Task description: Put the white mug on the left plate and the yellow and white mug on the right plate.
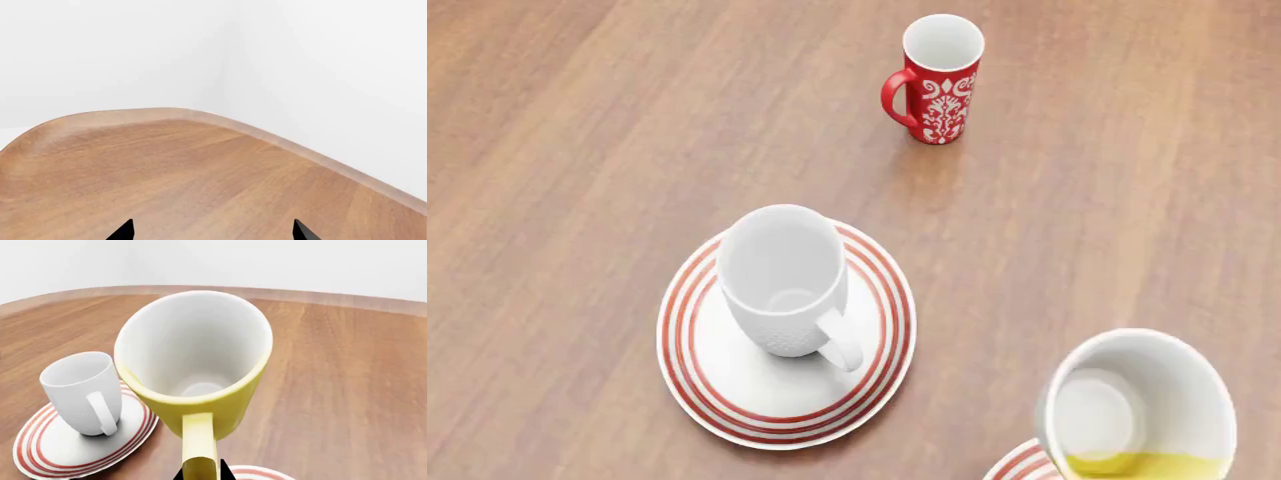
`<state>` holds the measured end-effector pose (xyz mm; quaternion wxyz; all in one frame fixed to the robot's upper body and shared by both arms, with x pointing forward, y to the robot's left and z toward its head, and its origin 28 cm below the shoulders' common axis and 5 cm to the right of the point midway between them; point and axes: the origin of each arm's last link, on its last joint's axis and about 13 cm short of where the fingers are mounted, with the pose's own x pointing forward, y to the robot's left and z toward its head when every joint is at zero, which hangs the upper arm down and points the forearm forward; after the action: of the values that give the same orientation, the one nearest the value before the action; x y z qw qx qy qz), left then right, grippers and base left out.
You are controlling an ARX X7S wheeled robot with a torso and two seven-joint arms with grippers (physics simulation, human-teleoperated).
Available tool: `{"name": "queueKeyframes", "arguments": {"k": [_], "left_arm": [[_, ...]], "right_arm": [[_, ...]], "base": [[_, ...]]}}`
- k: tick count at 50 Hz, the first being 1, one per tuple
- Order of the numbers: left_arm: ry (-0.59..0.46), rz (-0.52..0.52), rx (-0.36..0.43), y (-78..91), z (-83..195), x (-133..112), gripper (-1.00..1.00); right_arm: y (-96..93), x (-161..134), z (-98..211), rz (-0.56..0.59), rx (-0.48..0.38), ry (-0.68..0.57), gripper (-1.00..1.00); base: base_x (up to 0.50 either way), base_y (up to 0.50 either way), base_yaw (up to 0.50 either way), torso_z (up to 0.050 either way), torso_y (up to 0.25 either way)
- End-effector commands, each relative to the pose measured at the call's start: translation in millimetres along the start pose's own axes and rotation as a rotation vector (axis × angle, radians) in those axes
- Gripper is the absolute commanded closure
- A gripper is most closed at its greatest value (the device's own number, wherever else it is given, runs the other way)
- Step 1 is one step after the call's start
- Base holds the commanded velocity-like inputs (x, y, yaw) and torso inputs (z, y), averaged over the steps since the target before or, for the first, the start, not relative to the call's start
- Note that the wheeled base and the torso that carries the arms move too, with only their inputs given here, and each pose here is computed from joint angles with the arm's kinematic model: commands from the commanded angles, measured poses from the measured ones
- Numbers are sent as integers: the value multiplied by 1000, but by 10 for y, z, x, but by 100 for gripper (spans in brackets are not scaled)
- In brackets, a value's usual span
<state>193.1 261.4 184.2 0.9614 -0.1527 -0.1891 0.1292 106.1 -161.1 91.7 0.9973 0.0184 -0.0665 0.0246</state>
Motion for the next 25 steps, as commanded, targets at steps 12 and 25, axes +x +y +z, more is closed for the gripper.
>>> {"name": "queueKeyframes", "arguments": {"k": [12, 25], "left_arm": [[1, 0, 1, 2, 7, 6, -100], [2, -2, 2, 11, 3, -5, -100]], "right_arm": [[82, -450, -135, -6, 14, 3, 100], [68, -565, -311, -28, 55, 11, 100]], "base": [[0, 0, 0, 0, 1], [0, 0, 0, 0, 0]]}}
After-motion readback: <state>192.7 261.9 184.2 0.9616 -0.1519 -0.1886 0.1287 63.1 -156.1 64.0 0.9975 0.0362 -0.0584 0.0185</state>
